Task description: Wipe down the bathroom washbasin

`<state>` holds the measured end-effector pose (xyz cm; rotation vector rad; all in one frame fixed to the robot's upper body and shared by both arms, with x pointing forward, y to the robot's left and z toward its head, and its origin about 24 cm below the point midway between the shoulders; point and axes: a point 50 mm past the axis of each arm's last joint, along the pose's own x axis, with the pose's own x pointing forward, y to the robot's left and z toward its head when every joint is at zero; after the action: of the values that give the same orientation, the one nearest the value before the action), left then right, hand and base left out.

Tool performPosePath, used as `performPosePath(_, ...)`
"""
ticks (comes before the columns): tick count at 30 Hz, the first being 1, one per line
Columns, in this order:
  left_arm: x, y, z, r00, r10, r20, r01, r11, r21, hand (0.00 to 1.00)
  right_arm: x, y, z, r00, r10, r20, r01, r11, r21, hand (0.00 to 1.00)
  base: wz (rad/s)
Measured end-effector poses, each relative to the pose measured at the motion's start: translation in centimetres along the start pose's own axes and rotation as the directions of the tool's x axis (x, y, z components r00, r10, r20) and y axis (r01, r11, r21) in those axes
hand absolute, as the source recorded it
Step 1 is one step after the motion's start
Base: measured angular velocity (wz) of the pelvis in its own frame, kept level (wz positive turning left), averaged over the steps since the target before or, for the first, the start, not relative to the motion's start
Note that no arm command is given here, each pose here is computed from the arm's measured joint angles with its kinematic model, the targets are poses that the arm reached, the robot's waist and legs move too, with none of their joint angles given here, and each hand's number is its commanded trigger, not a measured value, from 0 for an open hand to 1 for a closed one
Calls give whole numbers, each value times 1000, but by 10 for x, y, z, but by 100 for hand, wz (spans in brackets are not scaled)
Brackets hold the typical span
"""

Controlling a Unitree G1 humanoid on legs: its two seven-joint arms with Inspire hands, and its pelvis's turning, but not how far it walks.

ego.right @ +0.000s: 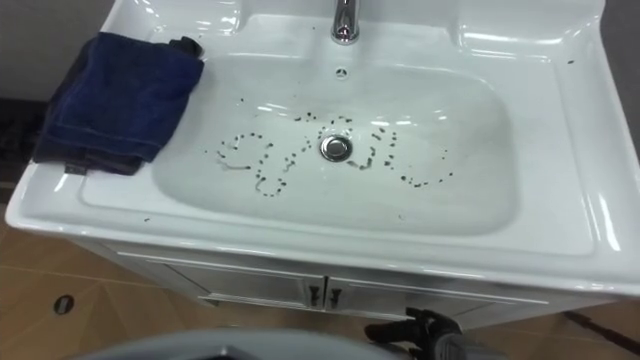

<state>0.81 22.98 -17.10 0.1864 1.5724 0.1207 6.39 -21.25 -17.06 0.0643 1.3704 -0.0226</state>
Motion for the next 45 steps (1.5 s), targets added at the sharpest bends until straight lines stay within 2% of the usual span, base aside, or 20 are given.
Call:
performPosePath(4, 0, 4, -5, 999, 30, -13, -31, 996, -79, 0, 0, -1, -3, 1000, -6, -7, 6, 1000, 14, 0, 9)
performPosePath(7, -1, 9, -4, 998, 70, -11, -71, 980, -187, 0, -1, -3, -3, 1000, -9, -7, 9, 1000, 19, 0, 8)
performPosePath(13, -2, 24, -10, 986, 165, -40, -167, 898, -406, 0, -2, -10, -7, 999, -26, -35, 27, 1000, 14, 0, 4)
performPosePath(15, -3, 37, -13, 972, 221, -82, -230, 818, -527, 0, -3, -12, -7, 998, -34, -54, 35, 999, 8, 0, 2)
performPosePath(16, -4, 40, -14, 968, 232, -93, -243, 796, -554, 0, -3, -12, -7, 998, -35, -59, 36, 999, 10, 0, 8)
performPosePath(18, -7, 53, -14, 955, 272, -117, -281, 708, -647, 0, -4, -15, -9, 996, -40, -82, 42, 999, 22, 0, 15)
performPosePath(25, -19, 85, -8, 894, 429, -125, -374, 565, -735, 0, -9, -31, -9, 995, -50, -85, 53, 998, 25, 0, 3)
performPosePath(28, -32, 110, 11, 835, 545, -80, -402, 505, -764, 0, -11, -36, -8, 994, -64, -85, 64, 998, 0, 0, 0)
performPosePath(33, -69, 144, 54, 699, 715, 28, -352, 377, -857, 0, -13, -40, -6, 994, -87, -60, 85, 996, -28, 0, 0)
performPosePath(34, -74, 147, 59, 682, 730, 37, -342, 363, -867, 0, -13, -40, -5, 994, -88, -58, 87, 996, -25, 0, 7)
performPosePath(37, -103, 162, 80, 579, 811, 85, -292, 303, -907, 0, -14, -41, -8, 993, -101, -59, 100, 995, -16, 0, 4)
performPosePath(39, -130, 172, 97, 490, 863, 121, -226, 260, -939, 0, -15, -42, -12, 992, -115, -61, 114, 993, -12, 0, 0)
performPosePath(45, -169, 189, 109, 345, 931, 118, -134, 174, -976, 0, -16, -47, -13, 987, -147, -60, 147, 989, -4, 0, -7)
